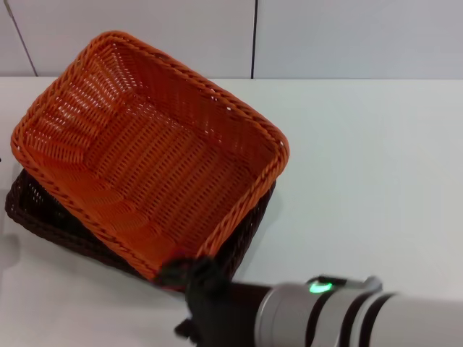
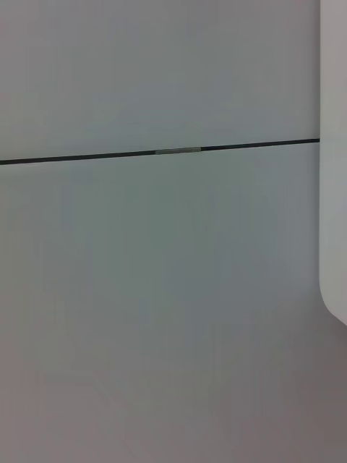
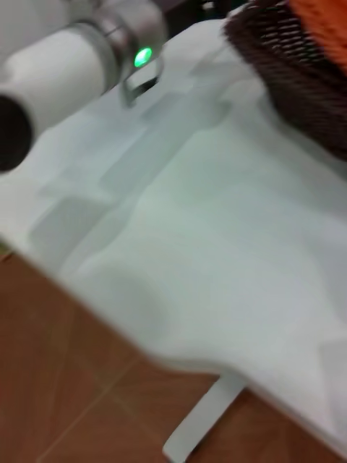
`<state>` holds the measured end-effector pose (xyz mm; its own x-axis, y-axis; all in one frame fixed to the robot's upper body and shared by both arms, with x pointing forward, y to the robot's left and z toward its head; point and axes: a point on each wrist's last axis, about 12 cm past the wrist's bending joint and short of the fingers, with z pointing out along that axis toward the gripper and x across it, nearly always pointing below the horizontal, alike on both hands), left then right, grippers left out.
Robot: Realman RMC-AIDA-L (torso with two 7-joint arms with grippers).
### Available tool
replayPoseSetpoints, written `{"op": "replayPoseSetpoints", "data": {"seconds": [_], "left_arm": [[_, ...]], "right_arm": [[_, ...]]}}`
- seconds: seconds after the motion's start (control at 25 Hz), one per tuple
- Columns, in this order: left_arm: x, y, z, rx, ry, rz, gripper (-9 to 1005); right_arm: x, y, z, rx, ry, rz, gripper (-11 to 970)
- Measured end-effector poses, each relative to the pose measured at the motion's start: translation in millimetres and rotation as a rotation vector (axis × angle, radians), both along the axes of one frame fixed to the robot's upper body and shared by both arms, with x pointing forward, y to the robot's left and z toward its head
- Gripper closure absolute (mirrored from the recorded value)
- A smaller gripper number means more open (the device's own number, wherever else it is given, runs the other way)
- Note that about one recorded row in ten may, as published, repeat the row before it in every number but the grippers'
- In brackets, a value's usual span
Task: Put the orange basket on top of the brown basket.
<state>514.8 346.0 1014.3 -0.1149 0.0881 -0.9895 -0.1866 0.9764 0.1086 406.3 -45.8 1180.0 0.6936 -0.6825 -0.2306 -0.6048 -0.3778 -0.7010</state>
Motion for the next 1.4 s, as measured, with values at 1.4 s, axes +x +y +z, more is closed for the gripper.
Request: {"op": "replayPoseSetpoints", "data": {"seconds": [1.4], "left_arm": [[13.3,-7.1,10.7,0.012,-0.061,-0.017,212]], "right_arm": [[70.8,-231.6,-81.1,1.804,-0.502,-1.324,327]]}}
